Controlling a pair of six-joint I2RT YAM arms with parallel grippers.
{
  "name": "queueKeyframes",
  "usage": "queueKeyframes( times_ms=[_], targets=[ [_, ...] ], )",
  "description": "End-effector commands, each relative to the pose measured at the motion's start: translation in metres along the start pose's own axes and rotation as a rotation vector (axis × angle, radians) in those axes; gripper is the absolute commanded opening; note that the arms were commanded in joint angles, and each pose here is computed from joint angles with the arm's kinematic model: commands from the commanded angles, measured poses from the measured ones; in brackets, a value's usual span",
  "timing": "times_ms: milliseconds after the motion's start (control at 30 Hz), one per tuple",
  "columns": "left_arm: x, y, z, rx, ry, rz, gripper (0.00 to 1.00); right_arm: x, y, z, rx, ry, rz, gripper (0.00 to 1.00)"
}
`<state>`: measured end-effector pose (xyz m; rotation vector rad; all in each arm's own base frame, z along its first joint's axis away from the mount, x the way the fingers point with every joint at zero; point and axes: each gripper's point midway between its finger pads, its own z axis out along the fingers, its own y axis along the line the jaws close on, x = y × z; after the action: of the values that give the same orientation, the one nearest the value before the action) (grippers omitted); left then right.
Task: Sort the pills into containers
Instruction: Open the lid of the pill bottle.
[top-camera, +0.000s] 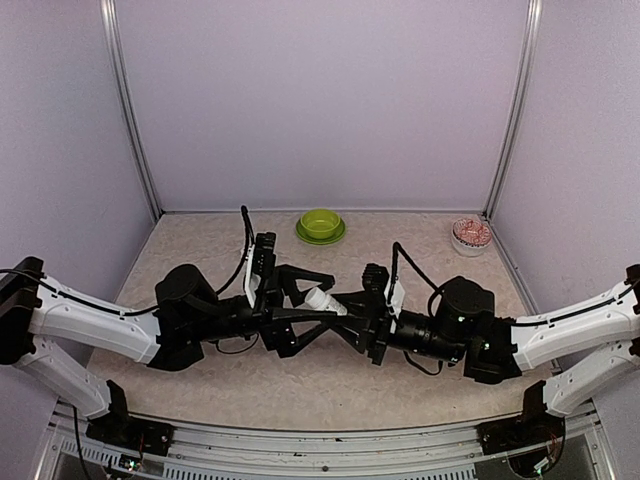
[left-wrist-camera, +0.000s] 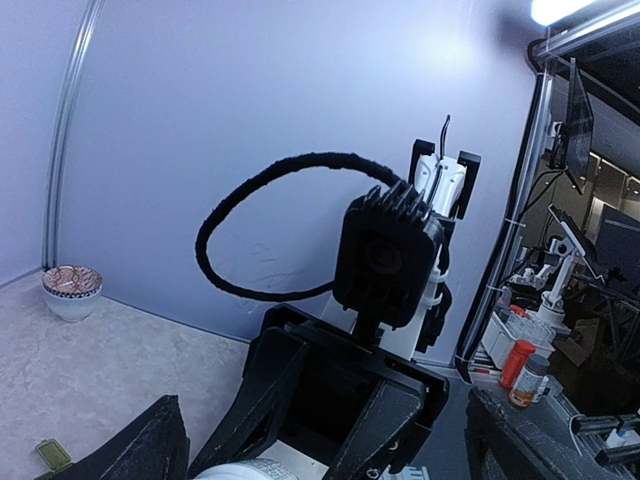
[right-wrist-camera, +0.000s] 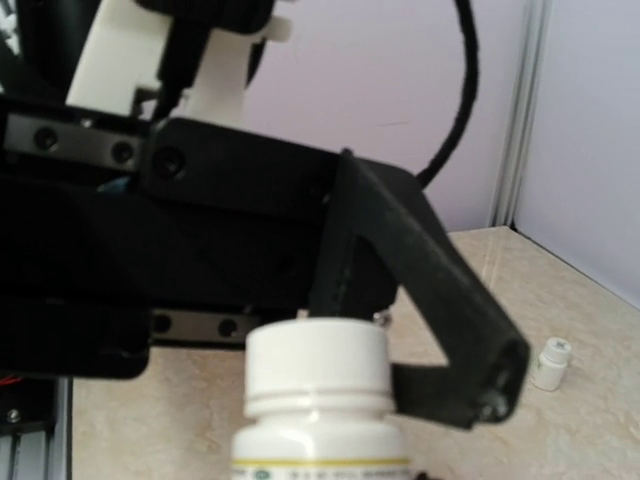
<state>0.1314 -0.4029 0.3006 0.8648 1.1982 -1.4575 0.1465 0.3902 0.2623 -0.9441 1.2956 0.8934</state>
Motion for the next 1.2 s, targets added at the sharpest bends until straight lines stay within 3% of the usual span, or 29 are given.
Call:
queueKeyframes(
  times_ms=[0,533,900,1167],
  targets=[
    [-0.003,-0.004,-0.004,0.011,-0.018,0.035,0.93,-0.014,-0.024,-0.003,0.136,-0.039,0.030,0.21],
    [0.001,-0.006,-0.006,-0.009,0.004,0.057,0.93,-0.028,-0.044,-0.021,0.247,-0.061,-0.010,0.21],
    [-0.015,0.014,-0.019,-0.100,-0.037,0.064,0.94,-0.032,-0.013,-0.022,0.070,-0.088,-0.070,0.21],
    [-0.019,0.006,-0.011,-0.010,-0.025,0.072,0.95,-0.021,0.008,-0.006,-0.053,-0.067,-0.053,0.21]
  ],
)
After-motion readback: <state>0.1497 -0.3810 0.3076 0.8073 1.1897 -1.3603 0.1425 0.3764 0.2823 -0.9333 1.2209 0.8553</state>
